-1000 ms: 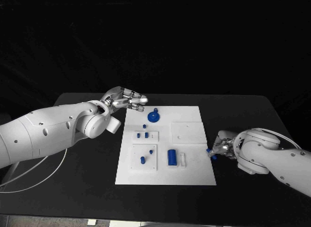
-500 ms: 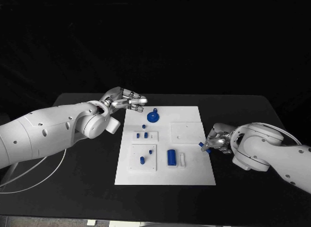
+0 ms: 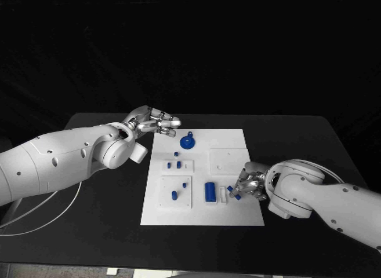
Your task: Assemble the parts on the task board
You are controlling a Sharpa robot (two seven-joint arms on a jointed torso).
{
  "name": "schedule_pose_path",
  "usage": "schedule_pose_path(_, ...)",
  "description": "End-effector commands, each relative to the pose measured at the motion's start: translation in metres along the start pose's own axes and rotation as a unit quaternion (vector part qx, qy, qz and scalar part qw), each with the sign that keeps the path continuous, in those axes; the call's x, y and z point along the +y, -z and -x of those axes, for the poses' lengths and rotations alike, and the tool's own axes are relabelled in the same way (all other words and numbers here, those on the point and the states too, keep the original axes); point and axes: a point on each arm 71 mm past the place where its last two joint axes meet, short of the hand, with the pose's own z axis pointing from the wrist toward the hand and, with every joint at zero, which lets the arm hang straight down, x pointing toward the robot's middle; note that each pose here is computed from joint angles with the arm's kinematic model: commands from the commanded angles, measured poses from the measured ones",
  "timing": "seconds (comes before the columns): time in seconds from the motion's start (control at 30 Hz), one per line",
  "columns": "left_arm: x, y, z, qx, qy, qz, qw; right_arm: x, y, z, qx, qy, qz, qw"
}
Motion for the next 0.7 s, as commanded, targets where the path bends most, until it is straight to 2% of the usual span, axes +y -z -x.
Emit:
schedule_pose_path(0.03, -0.0017, -0.0009, -0.0033, 0.01, 0.001, -0.005, 1.0, 0.002, -0.003, -0.006, 0.007, 0.003, 0.0, 1.0)
schedule_pose_path(0.23, -0.0018, -0.0011, -0.0037, 0.011, 0.001, -0.005, 1.0, 0.005, -0.008, -0.014, 0.008, 0.016, 0.0, 1.0)
schedule_pose_path(0.7, -0.0018, -0.0013, -0.0041, 0.011, 0.001, -0.005, 1.0, 0.015, -0.014, -0.017, -0.001, 0.017, 0.009, 1.0)
